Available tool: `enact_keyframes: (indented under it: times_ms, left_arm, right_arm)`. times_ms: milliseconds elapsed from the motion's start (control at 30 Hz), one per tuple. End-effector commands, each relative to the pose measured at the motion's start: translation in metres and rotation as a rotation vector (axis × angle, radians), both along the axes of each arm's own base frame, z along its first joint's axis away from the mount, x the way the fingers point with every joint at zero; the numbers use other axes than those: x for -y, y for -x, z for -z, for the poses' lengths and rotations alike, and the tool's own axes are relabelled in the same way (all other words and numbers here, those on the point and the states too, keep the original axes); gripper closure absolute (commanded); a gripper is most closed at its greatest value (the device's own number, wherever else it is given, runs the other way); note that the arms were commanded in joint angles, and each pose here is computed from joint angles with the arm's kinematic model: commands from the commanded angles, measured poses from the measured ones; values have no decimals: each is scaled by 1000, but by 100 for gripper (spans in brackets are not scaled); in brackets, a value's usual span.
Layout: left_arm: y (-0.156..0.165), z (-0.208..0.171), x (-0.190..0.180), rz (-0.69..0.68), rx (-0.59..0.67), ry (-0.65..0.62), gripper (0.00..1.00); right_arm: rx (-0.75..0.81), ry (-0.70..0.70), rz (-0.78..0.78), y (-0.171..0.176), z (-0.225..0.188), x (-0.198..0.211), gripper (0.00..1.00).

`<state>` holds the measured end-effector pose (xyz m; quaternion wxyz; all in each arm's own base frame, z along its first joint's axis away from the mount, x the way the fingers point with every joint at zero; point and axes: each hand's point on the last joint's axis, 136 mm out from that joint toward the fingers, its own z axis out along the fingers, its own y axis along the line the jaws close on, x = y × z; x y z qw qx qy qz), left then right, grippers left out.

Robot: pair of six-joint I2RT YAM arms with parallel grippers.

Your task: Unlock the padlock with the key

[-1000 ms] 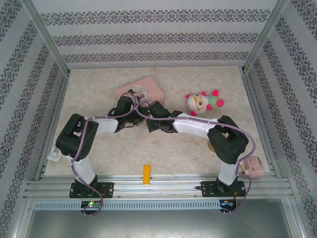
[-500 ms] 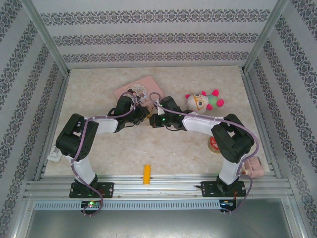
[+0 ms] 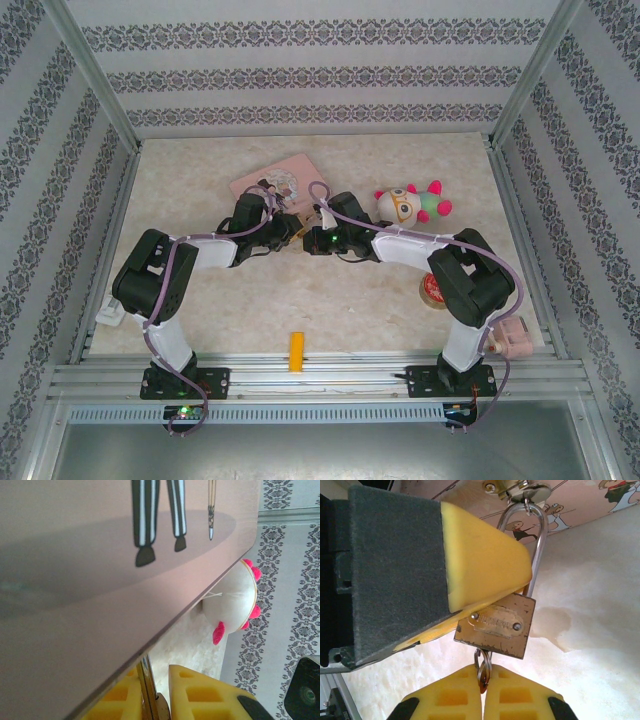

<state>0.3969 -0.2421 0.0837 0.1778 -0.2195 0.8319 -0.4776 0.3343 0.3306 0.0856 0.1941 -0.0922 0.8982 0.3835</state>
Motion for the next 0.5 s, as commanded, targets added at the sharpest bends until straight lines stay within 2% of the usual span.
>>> enact_keyframes:
  times_ms: [0,233,467]
  left_arm:
    - [28,10,13,91,-121,73,85]
    - [33,12,13,98,-134,79,86]
    - [36,15,13,103,-147,88,85]
  right_arm:
    - [81,-51,77,-31,-16,5,100]
    - [39,-108,97,-35,-15,7,100]
    - [-11,-239,121,-42,-18,7,100]
